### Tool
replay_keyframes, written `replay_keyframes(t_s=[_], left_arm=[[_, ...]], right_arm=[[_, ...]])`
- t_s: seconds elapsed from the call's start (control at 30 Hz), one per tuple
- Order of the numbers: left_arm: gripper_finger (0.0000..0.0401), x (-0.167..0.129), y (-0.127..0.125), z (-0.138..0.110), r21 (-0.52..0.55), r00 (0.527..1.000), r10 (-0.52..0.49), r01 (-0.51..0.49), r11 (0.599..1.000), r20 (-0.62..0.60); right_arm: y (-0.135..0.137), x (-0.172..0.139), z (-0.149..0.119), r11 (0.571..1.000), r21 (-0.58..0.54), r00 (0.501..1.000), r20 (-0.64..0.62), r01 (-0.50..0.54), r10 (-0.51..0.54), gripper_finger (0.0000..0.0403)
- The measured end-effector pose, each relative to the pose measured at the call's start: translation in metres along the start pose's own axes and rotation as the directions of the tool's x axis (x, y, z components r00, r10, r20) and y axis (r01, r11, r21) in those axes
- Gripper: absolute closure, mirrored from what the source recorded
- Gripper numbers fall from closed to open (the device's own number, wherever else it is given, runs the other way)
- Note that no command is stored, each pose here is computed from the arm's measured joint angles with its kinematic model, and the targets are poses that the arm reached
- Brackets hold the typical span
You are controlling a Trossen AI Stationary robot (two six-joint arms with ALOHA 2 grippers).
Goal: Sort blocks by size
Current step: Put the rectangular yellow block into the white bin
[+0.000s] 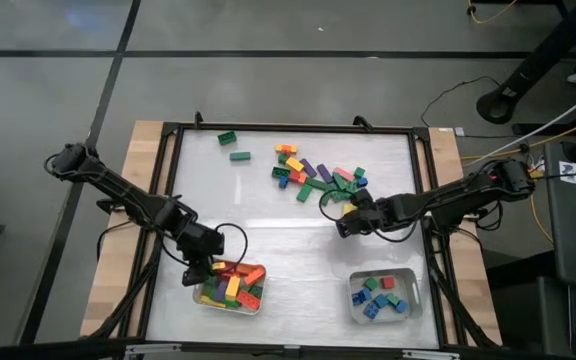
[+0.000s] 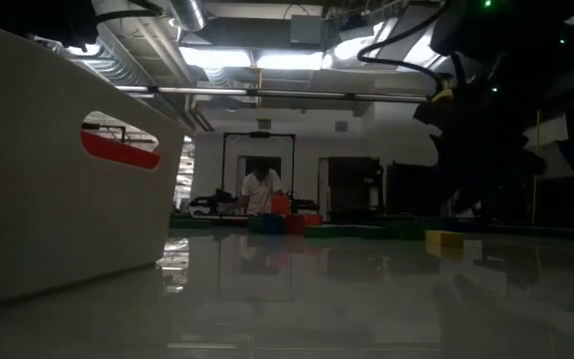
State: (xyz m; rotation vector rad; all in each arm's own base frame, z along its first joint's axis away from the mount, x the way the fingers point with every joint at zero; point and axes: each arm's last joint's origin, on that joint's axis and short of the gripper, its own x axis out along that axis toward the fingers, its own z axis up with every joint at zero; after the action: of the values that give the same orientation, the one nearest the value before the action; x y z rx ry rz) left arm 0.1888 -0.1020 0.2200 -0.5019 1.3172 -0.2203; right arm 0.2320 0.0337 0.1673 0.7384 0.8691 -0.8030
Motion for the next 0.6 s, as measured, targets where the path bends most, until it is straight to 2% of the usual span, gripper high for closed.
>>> replay_keyframes(t_s=[0.3,0.43,0.6], left_arm=[[0.0219,0.0,-0.003,0.003,0.017,0.999,-0.028,0.027,0.999,0.035],[0.0219,0.0,-0.004,0.004,0.021,0.998,-0.036,0.035,0.999,0.045],[0.0219,0.0,-0.004,0.005,0.023,0.998,-0.041,0.04,0.999,0.051]], right_arm=[[0.005,0.019,-0.006,0.999,0.016,0.999,0.005,0.041,-0.041,0.0216],[0.004,0.029,-0.009,0.995,0.061,0.996,0.014,0.085,-0.086,0.0216],[0.005,0.04,-0.014,0.992,0.05,0.993,0.003,0.12,-0.12,0.0216]])
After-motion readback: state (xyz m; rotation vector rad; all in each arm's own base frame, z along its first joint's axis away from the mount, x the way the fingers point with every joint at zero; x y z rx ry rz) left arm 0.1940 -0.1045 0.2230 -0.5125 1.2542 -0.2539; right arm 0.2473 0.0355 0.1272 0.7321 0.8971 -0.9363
